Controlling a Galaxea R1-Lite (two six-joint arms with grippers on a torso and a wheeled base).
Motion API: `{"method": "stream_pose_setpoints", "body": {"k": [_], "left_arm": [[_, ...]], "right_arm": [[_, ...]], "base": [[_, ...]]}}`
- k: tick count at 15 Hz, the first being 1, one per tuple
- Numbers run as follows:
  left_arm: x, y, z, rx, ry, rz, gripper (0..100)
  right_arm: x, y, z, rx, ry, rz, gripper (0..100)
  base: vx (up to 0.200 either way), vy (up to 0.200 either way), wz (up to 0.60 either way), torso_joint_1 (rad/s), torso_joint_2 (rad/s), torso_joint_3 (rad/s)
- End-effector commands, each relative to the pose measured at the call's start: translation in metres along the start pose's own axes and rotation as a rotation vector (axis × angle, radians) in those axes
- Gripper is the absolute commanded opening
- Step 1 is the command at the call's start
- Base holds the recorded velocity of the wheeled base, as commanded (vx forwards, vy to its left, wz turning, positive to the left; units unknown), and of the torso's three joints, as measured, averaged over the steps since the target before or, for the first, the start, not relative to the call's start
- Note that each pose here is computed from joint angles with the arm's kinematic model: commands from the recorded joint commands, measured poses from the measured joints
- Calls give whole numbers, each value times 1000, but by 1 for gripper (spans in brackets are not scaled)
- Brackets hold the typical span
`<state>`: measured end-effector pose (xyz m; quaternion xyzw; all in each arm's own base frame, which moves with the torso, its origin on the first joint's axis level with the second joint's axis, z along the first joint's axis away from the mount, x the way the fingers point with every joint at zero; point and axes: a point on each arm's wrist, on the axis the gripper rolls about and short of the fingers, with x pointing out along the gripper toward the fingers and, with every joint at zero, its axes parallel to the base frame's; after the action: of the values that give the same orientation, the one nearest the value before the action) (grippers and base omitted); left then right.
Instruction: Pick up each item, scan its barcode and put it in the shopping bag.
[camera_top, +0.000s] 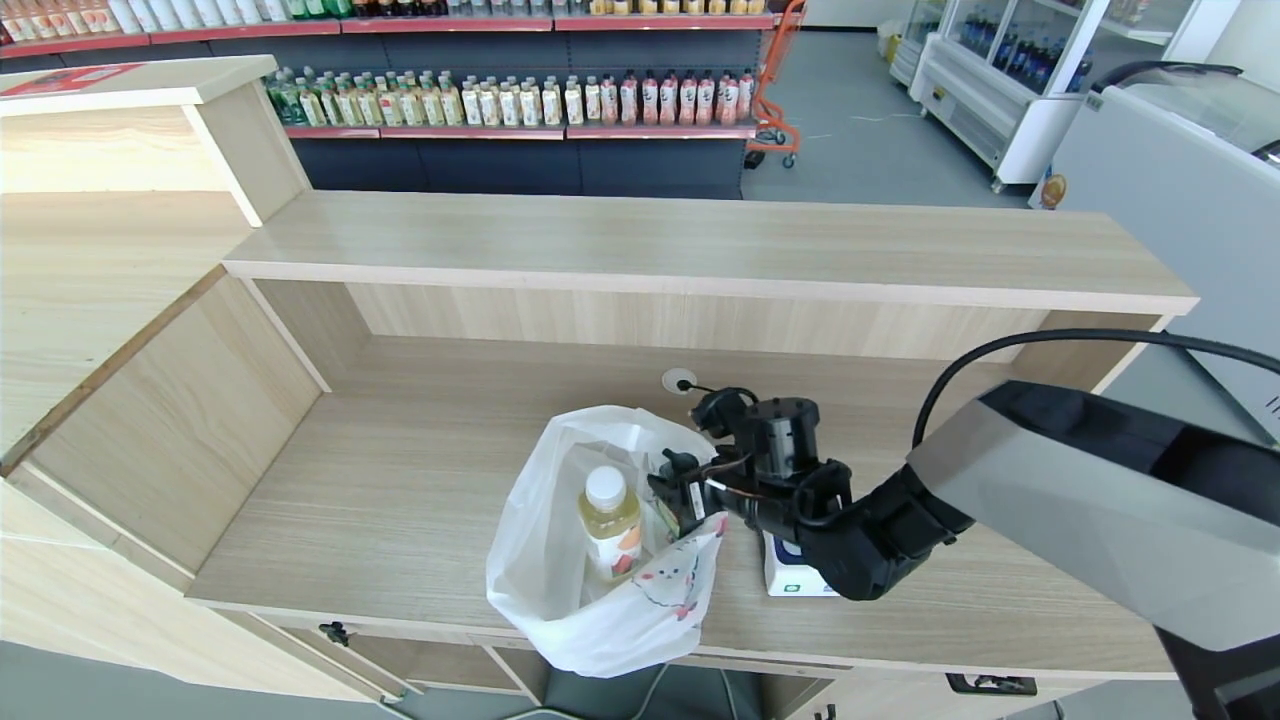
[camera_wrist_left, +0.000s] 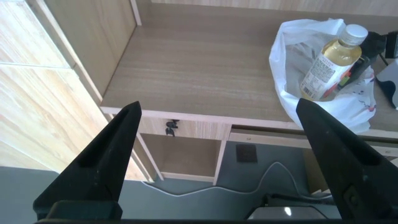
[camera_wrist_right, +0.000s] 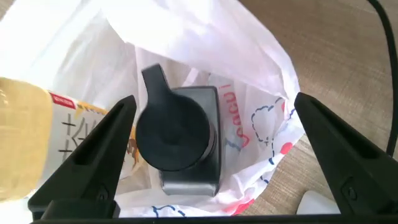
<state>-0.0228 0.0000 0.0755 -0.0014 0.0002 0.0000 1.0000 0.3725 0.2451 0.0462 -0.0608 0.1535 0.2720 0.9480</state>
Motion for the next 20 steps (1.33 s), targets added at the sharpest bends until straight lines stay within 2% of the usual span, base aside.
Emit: {"method": "stream_pose_setpoints", "body": {"k": [1, 2, 4, 6, 8, 9, 10, 12, 13, 14, 16, 18, 19, 20], "left_arm": [[0, 0, 0, 0, 0, 0, 100], [0, 0, 0, 0, 0, 0, 100], [0, 0, 0, 0, 0, 0, 100], [0, 0, 0, 0, 0, 0, 100], [0, 0, 0, 0, 0, 0, 100], [0, 0, 0, 0, 0, 0, 100], [0, 0, 0, 0, 0, 0, 100], [0, 0, 0, 0, 0, 0, 100], [0, 0, 0, 0, -2, 0, 100], [0, 0, 0, 0, 0, 0, 100], [0, 0, 0, 0, 0, 0, 100], [0, 0, 0, 0, 0, 0, 100], [0, 0, 0, 0, 0, 0, 100], [0, 0, 0, 0, 0, 0, 100]], "right_arm": [[-23, -1, 36, 50, -77, 14, 100], [-44, -2, 62, 95, -103, 16, 100], [-78, -13, 90, 125, -145, -6, 100], [-143, -28, 111, 129, -201, -53, 100], [-221, -52, 118, 69, -226, -194, 100], [-277, -65, 116, 57, -224, -385, 100], [-313, -72, 113, 83, -228, -514, 100], [-375, -78, 85, 127, -161, -713, 100], [-384, -76, 76, 135, -141, -738, 100], [-408, -63, 45, 148, -118, -780, 100], [-422, -49, 11, 150, -132, -785, 100], [-437, -31, -37, 150, -151, -796, 100], [-438, -28, -46, 150, -155, -796, 100], [-441, -21, -71, 148, -162, -786, 100]], "base": [[0, 0, 0, 0, 0, 0], [0, 0, 0, 0, 0, 0], [0, 0, 0, 0, 0, 0], [0, 0, 0, 0, 0, 0], [0, 0, 0, 0, 0, 0], [0, 0, 0, 0, 0, 0], [0, 0, 0, 0, 0, 0], [0, 0, 0, 0, 0, 0], [0, 0, 0, 0, 0, 0], [0, 0, 0, 0, 0, 0], [0, 0, 0, 0, 0, 0], [0, 0, 0, 0, 0, 0], [0, 0, 0, 0, 0, 0], [0, 0, 0, 0, 0, 0]]}}
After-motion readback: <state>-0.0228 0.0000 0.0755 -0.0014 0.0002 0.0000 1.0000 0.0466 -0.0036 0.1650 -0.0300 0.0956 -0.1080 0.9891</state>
